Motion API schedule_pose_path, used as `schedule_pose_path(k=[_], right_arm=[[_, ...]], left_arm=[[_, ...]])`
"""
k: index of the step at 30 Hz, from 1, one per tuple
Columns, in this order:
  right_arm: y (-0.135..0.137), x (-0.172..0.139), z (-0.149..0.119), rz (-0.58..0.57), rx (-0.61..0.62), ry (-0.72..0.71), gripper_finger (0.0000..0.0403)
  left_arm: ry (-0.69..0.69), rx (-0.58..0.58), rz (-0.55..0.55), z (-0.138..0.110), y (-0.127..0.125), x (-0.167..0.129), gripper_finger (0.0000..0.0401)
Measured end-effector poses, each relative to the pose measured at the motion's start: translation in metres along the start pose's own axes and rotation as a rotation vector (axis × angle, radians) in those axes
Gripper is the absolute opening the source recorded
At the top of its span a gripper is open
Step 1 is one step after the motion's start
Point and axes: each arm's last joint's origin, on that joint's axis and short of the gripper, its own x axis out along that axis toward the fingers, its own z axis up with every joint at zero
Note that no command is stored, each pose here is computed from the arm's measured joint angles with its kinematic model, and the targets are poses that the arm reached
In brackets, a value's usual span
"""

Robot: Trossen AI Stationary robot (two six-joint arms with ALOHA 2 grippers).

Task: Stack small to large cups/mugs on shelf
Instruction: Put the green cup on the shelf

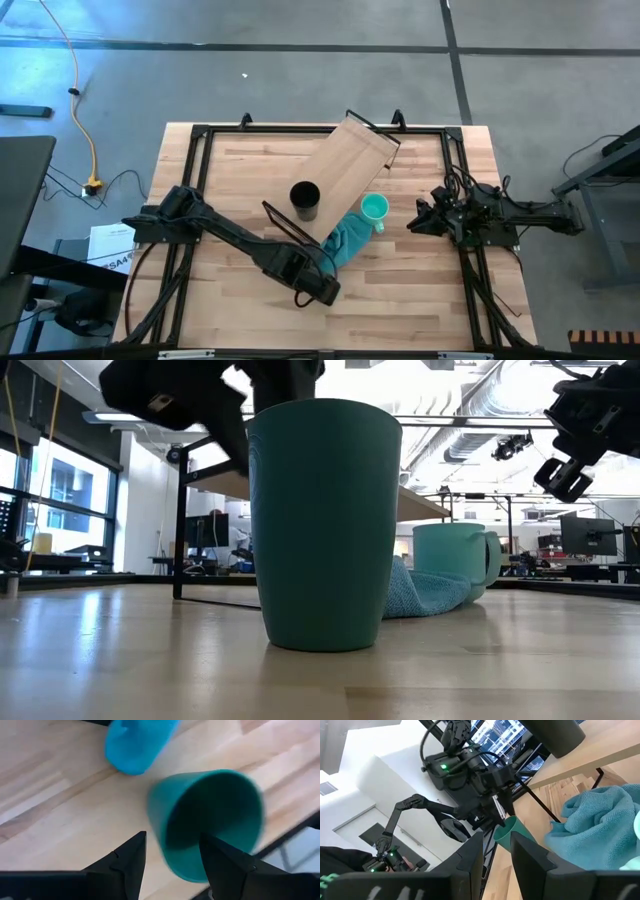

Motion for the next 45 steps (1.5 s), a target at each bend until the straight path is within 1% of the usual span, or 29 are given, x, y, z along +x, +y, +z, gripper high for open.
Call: schedule_pose_path(k=[2,4,15,20,24,28,32,37,42,45], right_arm=[[0.0,0.0,0.0,0.0,0.0,0.0,0.0089],[0.0,0.0,0.0,0.0,0.0,0.0,0.0089],[0.0,0.0,0.0,-0.001,0.003,0.0,0.0089],[0.0,0.0,0.0,0.0,0.0,0.0,0.0089],[0.0,0.0,0.0,-0.001,-0.016,0.0,0.0089],[0.0,0.0,0.0,-0.001,-0.018,0.001,0.0089],[-0.001,0.0,-0.001,-0.006,-0.018,0.006,0.0089],[-0.001,0.0,-0.001,-0.006,-0.023,0.006,0.0089],[-0.001,0.0,-0.001,-0.008,-0.039,0.008,0.0089],[-0.001,0.0,-0.001,-0.009,-0.04,0.008,0.0089]], left_arm=[[0.006,-0.001,-0.013,0.0,-0.002,0.002,0.0172],[0.015,0.0,0.001,-0.001,-0.001,0.005,0.0172],[0.014,-0.001,-0.008,-0.001,-0.001,0.004,0.0172],[0.02,0.017,-0.009,-0.002,-0.002,0.003,0.0172],[0.069,0.091,-0.024,-0.003,-0.004,0.001,0.0172],[0.098,0.189,-0.048,-0.007,-0.007,-0.003,0.0172],[0.114,0.242,-0.059,-0.01,-0.009,-0.006,0.0172],[0.177,0.306,-0.084,-0.012,-0.01,-0.007,0.0172],[0.171,0.389,-0.122,-0.012,-0.013,-0.007,0.0172],[0.168,0.414,-0.13,-0.011,-0.013,-0.007,0.0172]])
